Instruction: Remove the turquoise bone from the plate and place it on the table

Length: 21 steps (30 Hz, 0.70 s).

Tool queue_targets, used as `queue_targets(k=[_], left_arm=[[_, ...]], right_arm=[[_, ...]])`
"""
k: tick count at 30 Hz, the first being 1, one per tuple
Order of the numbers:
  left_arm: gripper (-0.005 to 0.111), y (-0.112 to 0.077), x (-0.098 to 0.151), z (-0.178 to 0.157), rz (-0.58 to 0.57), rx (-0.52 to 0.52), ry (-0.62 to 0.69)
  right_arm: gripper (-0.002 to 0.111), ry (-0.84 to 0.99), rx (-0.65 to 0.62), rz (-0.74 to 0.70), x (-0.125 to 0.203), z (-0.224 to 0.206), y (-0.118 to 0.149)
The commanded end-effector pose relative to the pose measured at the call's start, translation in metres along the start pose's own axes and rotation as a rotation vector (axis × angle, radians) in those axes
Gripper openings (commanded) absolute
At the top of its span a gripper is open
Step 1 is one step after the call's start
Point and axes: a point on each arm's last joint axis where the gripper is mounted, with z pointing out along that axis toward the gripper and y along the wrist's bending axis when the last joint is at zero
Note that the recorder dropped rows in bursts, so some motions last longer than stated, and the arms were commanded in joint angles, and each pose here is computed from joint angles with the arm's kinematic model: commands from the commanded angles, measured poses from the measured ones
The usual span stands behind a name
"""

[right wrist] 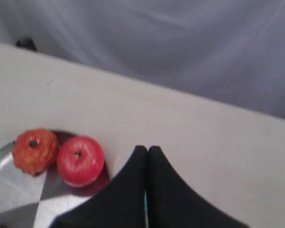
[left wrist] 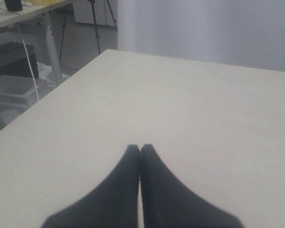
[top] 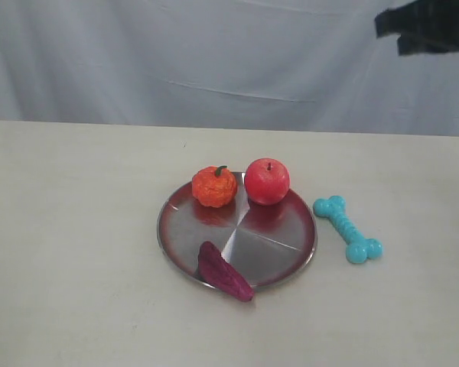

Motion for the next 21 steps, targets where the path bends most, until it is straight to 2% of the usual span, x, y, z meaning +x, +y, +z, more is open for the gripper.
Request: queue_targets(k=[1, 8, 15, 21], left_arm=[[0.0, 0.0, 0.0, 0.0, -0.006, -0.002, -0.004], [0.0, 0.0, 0.0, 0.0, -0.006, -0.002, -0.004], [0.0, 0.0, 0.0, 0.0, -0.006, -0.002, -0.004], [0.0, 0.0, 0.0, 0.0, -0.006, -0.002, -0.004]], right_arm=[[-0.001, -0.244, 0.048, -0.028, 0.002, -0.073, 0.003], [-0.001, -0.456, 0.065, -0.017, 0.043, -0.157, 0.012], [-0.001, -0.637, 0.068, 0.039, 0.102, -0.198, 0.019], [-0.001, -0.71, 0.062, 0.049, 0.141, -0.218, 0.023]])
